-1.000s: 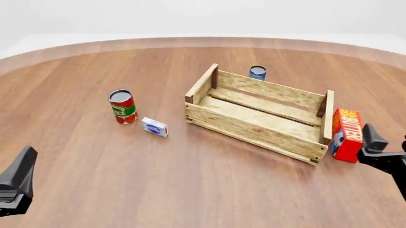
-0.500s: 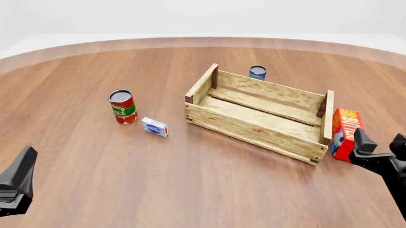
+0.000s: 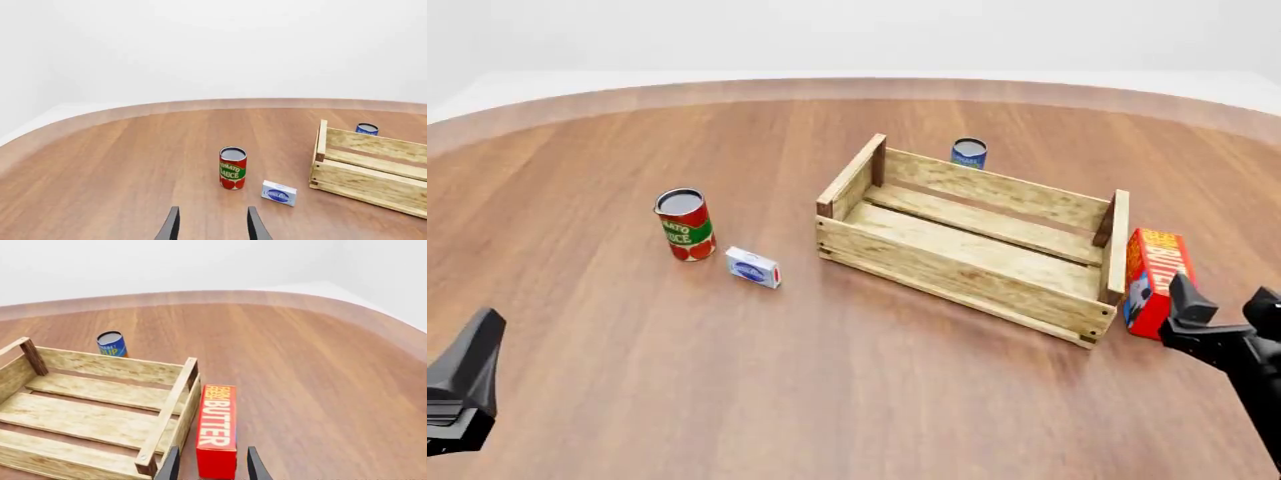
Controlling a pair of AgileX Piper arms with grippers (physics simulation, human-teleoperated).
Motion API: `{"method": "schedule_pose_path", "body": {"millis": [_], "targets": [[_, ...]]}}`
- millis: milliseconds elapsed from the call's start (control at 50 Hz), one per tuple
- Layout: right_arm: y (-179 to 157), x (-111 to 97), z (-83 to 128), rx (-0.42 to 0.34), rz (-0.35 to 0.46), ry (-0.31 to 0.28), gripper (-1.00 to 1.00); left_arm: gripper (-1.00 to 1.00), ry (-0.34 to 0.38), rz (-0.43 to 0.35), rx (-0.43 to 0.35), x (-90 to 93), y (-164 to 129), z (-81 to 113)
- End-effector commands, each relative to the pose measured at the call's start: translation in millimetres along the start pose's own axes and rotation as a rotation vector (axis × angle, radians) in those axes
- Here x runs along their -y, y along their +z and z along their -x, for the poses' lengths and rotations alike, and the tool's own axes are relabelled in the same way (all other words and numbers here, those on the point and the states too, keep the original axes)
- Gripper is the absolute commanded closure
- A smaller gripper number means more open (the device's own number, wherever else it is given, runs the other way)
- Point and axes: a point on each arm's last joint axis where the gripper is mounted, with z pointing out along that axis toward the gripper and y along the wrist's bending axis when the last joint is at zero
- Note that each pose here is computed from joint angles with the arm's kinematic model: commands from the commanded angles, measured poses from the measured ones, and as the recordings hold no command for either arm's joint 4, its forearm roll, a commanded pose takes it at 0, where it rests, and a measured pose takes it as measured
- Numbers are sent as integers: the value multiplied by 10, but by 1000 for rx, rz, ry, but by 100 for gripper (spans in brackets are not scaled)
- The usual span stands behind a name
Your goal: Pick up the butter and put it in the tray.
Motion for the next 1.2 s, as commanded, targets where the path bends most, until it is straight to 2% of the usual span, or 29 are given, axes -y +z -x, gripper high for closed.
{"method": "schedule_pose_path", "body": {"millis": [20,1200], "targets": [[8,10,-21,-11,-6,3,-100,-100,0,0,0,0,0,0],[389,15,-138,-80,-9,26,-100,-100,0,0,0,0,0,0]]}}
